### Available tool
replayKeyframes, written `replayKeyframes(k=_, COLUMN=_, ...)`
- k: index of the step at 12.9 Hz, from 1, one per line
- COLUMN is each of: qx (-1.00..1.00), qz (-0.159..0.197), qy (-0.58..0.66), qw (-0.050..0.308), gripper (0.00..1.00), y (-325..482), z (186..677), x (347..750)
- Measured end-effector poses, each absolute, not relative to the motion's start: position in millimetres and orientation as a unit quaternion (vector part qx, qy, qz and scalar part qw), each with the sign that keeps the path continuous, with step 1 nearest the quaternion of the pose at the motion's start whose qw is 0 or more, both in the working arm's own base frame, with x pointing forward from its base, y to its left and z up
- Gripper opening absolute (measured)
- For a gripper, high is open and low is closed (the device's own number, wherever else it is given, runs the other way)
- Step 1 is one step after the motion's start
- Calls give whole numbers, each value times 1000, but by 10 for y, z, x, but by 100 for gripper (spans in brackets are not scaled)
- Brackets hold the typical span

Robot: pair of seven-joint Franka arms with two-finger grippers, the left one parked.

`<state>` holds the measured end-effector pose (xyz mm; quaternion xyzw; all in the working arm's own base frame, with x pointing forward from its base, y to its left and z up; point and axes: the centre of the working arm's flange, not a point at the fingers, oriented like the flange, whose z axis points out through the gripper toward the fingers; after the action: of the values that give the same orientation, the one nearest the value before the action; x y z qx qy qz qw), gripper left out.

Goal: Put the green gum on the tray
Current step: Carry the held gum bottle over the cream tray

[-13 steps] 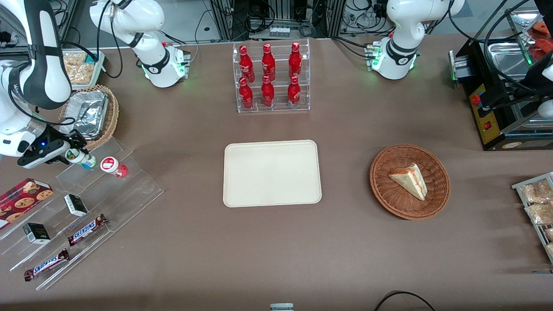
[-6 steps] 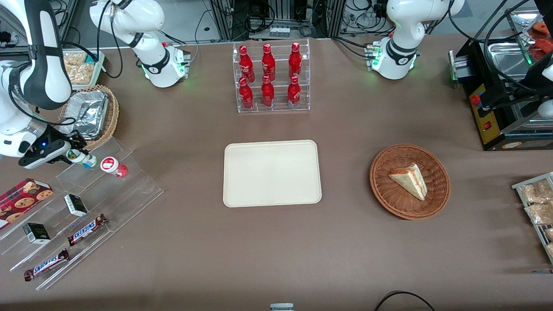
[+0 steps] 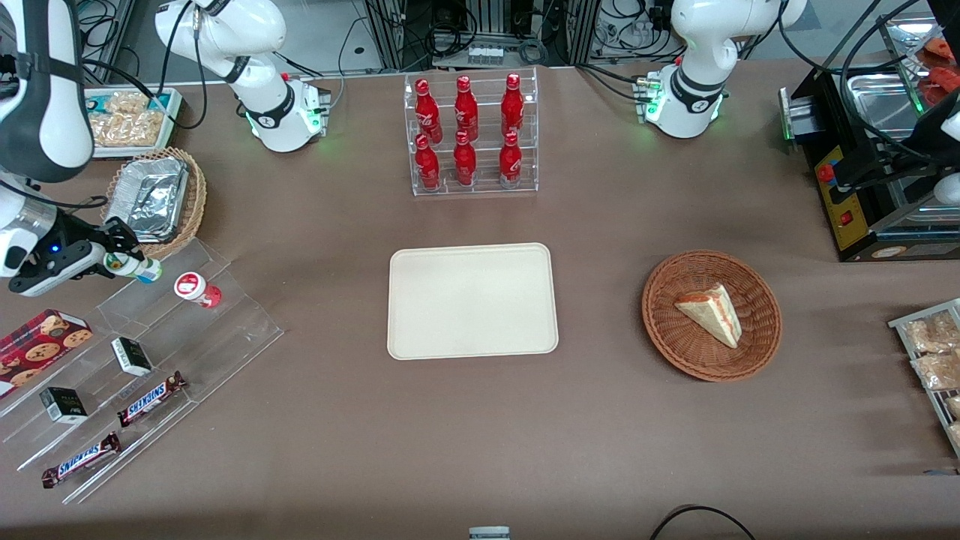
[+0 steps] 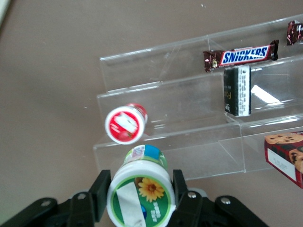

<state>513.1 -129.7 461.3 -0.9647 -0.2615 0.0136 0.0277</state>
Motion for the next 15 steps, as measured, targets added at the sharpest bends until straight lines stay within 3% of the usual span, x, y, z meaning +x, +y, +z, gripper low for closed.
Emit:
replayKeyframes(k=5, qx=-975, qz=45, qy=-216, qw=29, gripper=58, y=-459, z=5088, x=5394)
replayKeyframes(k=10, qx=-984, qz=29, qy=-174, qw=14, gripper=58, y=762, z=5356, x=5475)
replayKeyframes(k=15, qx=-995, qz=46, qy=-89, qw=19, gripper=58, y=1990, z=5179, x=5412)
